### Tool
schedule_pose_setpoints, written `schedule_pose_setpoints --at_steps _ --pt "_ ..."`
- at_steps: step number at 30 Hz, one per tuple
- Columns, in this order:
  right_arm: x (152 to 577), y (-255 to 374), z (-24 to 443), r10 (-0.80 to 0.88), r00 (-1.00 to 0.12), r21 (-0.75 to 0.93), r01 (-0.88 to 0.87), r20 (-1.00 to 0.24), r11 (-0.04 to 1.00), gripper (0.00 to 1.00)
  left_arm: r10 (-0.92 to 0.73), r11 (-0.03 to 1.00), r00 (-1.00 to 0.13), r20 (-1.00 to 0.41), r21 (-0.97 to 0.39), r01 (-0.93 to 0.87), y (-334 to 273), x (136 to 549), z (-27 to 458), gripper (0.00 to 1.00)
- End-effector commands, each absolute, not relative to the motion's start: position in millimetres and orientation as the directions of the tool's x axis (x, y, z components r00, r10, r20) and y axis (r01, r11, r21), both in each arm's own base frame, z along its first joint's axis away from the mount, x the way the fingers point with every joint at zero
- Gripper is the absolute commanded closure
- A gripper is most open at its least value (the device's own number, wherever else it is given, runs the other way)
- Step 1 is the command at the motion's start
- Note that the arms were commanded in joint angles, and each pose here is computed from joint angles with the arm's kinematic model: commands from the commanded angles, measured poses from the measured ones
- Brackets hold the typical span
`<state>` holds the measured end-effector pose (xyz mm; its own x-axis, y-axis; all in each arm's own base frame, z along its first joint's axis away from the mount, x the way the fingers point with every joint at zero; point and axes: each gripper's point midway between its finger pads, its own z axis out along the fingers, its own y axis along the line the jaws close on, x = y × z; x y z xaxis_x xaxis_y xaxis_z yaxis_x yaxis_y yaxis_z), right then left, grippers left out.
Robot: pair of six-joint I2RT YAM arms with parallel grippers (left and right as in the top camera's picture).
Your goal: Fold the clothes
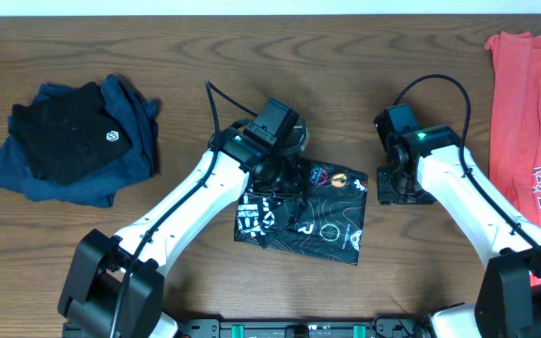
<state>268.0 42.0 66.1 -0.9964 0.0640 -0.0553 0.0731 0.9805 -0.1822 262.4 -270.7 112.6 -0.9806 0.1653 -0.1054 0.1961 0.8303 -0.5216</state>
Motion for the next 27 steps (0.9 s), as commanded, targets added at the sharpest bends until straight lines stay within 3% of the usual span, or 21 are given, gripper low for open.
schedule_pose_setpoints --at_steps 1,10,27 --pt "270.8 39.5 72.1 0.06 -0.995 -0.182 0.073 -0.075 0.981 0.49 0.169 0.821 -0.979 -0.112 -0.533 0.203 -275.0 262.5 118.9 0.94" --pt "268.4 42.3 71.0 0.044 -0.997 -0.167 0.054 -0.059 0.984 0.49 0.211 0.742 -0.948 -0.238 -0.592 0.314 -295.4 273.2 145.1 0.94" --pt "259.8 68.6 16.4 0.037 -0.996 0.006 0.037 -0.078 0.999 0.53 0.21 0.776 -0.942 -0.263 -0.541 0.324 -287.6 279.1 140.5 0.94"
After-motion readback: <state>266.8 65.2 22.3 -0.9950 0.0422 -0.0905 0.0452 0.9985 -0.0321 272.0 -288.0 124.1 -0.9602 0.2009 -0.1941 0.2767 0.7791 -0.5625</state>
